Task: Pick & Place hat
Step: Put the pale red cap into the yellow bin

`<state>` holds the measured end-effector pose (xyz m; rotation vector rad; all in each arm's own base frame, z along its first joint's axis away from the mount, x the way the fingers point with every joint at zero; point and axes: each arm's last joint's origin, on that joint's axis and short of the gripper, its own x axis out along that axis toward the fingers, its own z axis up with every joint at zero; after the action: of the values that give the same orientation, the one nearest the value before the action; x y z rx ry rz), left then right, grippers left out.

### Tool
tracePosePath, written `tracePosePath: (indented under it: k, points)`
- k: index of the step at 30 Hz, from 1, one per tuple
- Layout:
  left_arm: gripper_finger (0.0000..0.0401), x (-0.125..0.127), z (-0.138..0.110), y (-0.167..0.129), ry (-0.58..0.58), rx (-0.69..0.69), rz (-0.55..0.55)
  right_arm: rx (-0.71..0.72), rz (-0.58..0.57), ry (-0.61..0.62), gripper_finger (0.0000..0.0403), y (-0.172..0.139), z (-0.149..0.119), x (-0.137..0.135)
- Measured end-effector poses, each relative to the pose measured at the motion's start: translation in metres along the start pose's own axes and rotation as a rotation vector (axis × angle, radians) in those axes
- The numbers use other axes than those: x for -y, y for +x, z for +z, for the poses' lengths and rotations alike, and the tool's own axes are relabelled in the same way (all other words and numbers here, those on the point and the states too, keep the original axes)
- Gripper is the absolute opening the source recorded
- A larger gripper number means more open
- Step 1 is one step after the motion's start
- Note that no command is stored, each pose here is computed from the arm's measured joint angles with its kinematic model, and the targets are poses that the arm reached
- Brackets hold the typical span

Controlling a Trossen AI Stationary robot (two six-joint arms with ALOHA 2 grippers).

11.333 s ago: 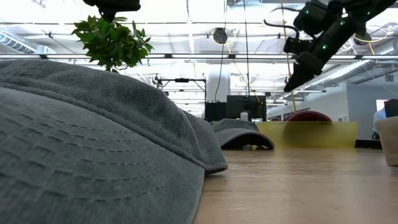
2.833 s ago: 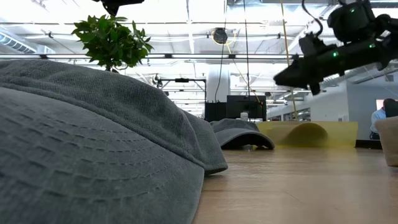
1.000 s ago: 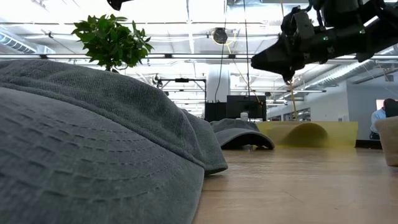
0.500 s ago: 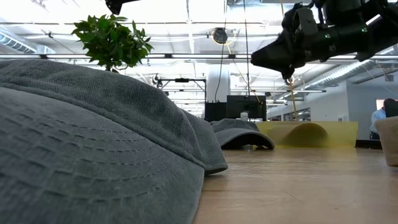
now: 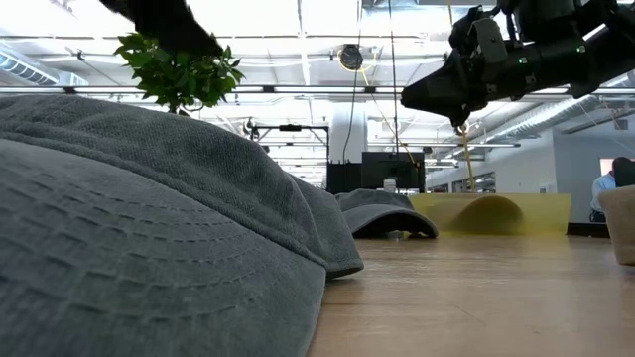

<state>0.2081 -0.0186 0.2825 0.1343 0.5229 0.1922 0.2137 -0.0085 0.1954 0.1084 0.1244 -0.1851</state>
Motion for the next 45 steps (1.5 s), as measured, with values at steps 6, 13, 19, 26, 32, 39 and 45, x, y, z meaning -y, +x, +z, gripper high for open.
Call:
tracePosePath:
  k: [6, 13, 19, 26, 32, 39, 45]
  points:
    - [0.0067, -0.003, -0.016, 0.027, 0.014, -0.180, 0.025, 0.001, -0.003, 0.000, 0.0084, 0.000, 0.000, 0.000]
    - [0.0123, -0.002, -0.032, 0.056, 0.108, -0.321, 0.194, 0.003, -0.029, -0.007, 0.0084, 0.000, 0.000, 0.001]
    - [0.0189, 0.000, -0.044, 0.069, 0.124, -0.412, 0.174, -0.006, -0.028, -0.009, 0.0084, 0.000, -0.001, 0.001]
    - [0.0219, -0.002, -0.055, 0.081, 0.132, -0.497, 0.183, -0.013, -0.030, -0.010, 0.0084, 0.000, -0.002, 0.001]
    - [0.0221, -0.009, -0.057, 0.081, 0.098, -0.527, 0.209, -0.012, -0.031, -0.010, 0.0084, 0.000, -0.001, 0.002]
    - [0.0205, -0.009, -0.079, 0.083, 0.094, -0.691, 0.227, 0.001, -0.040, -0.049, 0.0084, 0.000, 0.000, 0.004]
    - [0.0185, -0.011, -0.088, 0.097, 0.137, -0.723, 0.307, 0.037, -0.084, -0.041, 0.0084, 0.001, 0.004, 0.014]
